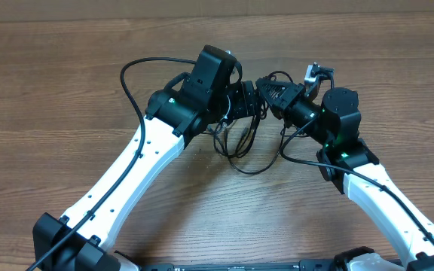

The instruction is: Untangle cables

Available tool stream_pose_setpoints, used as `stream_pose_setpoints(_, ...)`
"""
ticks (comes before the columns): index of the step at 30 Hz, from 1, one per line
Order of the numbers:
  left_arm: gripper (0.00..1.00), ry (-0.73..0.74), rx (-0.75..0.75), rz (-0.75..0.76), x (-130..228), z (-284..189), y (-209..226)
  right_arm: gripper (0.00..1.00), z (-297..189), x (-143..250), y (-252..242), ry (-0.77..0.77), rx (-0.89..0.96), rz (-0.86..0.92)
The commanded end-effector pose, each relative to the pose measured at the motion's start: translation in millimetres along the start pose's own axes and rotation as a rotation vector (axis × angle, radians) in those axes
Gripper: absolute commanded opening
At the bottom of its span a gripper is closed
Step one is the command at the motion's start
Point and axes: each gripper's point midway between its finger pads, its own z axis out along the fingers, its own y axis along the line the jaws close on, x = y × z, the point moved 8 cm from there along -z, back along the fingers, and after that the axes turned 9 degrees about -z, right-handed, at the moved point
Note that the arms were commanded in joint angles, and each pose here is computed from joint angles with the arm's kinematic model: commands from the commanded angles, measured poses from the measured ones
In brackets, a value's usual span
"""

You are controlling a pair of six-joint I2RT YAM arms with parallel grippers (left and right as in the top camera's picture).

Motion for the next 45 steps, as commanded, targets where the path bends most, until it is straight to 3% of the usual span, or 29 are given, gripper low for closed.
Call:
stream_pose_setpoints(1, 0.66, 0.077, 0.009, 0.034, 10.5, 12.4, -1.3, 0.04, -1.7, 7.8, 30.0, 0.088, -0.133, -0.007)
stream_pose_setpoints(9, 0.38, 0.094, -0.006, 0.068, 13.2, 12.1, 1.6, 0.04, -2.9, 5.6, 38.0, 0.078, -0.180, -0.028)
stream_pose_setpoints(27, 0.30, -0.017, -0.323, 0.078, 8.3, 5.6, 40.3, 0.04, -4.5, 7.1, 45.3, 0.108, -0.230, -0.028)
stream_pose_setpoints(40, 0.14, -0.058, -0.508, 0.009, -10.5, -10.1, 80.1, 0.04, -4.6, 7.5, 45.4, 0.112, -0.231, -0.028)
stream_pose_setpoints(45, 0.10, -0.028, -0.498, -0.054, -18.9, -15.4, 93.0, 0.04, -4.5, 7.5, 45.2, 0.112, -0.230, -0.029)
